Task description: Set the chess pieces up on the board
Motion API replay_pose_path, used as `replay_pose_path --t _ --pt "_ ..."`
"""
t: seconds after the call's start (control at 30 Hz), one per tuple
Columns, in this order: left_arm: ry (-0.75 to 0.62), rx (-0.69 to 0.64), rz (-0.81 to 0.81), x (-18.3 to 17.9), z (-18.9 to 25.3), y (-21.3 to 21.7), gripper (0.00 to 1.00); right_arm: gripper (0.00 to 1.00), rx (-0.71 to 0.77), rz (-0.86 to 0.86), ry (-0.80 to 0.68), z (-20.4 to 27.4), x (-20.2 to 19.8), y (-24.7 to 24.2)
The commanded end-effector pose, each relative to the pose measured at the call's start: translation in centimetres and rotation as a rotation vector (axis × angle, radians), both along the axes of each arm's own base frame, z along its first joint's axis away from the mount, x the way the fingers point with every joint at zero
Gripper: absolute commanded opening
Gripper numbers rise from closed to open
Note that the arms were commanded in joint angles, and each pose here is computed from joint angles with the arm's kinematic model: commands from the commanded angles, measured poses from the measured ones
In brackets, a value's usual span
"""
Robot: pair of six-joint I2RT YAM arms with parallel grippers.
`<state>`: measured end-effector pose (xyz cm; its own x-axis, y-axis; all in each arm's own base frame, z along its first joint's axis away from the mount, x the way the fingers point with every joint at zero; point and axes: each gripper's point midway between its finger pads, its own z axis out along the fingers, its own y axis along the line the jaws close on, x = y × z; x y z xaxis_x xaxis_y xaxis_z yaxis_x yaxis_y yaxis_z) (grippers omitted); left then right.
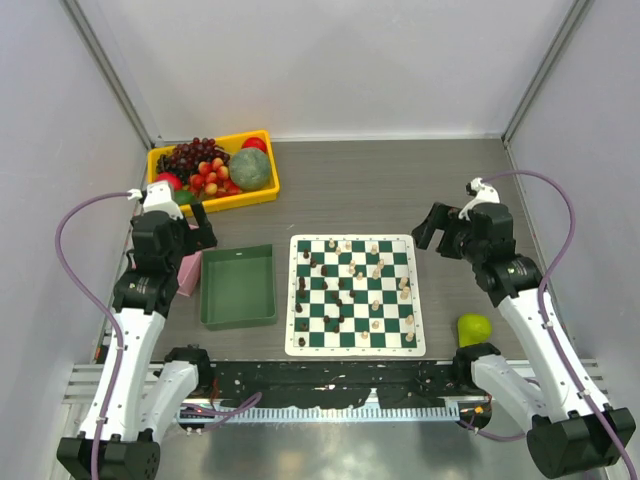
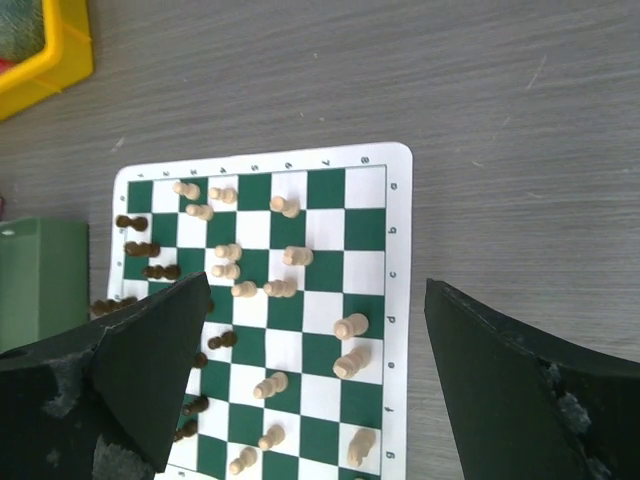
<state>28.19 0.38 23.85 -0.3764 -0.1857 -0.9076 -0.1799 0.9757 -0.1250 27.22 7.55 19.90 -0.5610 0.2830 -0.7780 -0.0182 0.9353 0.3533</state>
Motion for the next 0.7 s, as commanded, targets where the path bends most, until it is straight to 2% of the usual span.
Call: replay_pose_path --t 0.0,0.07,0.17,0.23,0.27,0.33,0.4,0.47,0.57,0.67 --pt "-0.035 -0.017 0.032 -0.1 0.6 0.3 0.99 0.96 0.094 -0.050 -0.083 5.4 1.1 0.5" --pt "0.001 -0.021 0.014 -0.6 -0.3 0.0 0.99 0.96 0.165 -0.048 -0.114 6.5 1.1 1.2" --pt "0.060 -0.019 -0.127 -1.4 -1.0 -1.9 0.99 0.95 0.263 0.027 -0.224 7.9 2.1 3.1" --pt "0.079 -0.045 -0.139 -1.9 -1.3 -2.4 0.99 0.96 0.308 0.037 -0.219 8.1 2.5 3.7" --pt "0.083 -0.057 -0.128 -2.1 -1.2 -2.3 0.99 0.95 0.322 0.008 -0.160 7.4 2.6 3.6" --pt "0.091 -0.068 -0.078 -2.4 -1.5 -1.8 0.99 0.96 0.306 0.033 -0.050 6.6 1.7 4.1" --pt "0.103 -0.077 -0.084 -2.5 -2.0 -1.9 0.99 0.95 0.243 0.036 0.091 5.6 0.2 3.7" --pt "0.119 -0.096 -0.081 -2.6 -2.6 -2.1 0.99 0.96 0.157 0.046 0.160 4.4 -0.3 2.9" --pt "0.170 -0.091 -0.057 -3.1 -2.8 -1.8 0.99 0.95 0.025 0.040 0.175 2.7 -0.1 1.3" --pt "0.220 -0.076 -0.063 -4.3 -3.1 -1.6 0.99 0.95 -0.030 0.095 0.135 1.4 0.4 1.5"
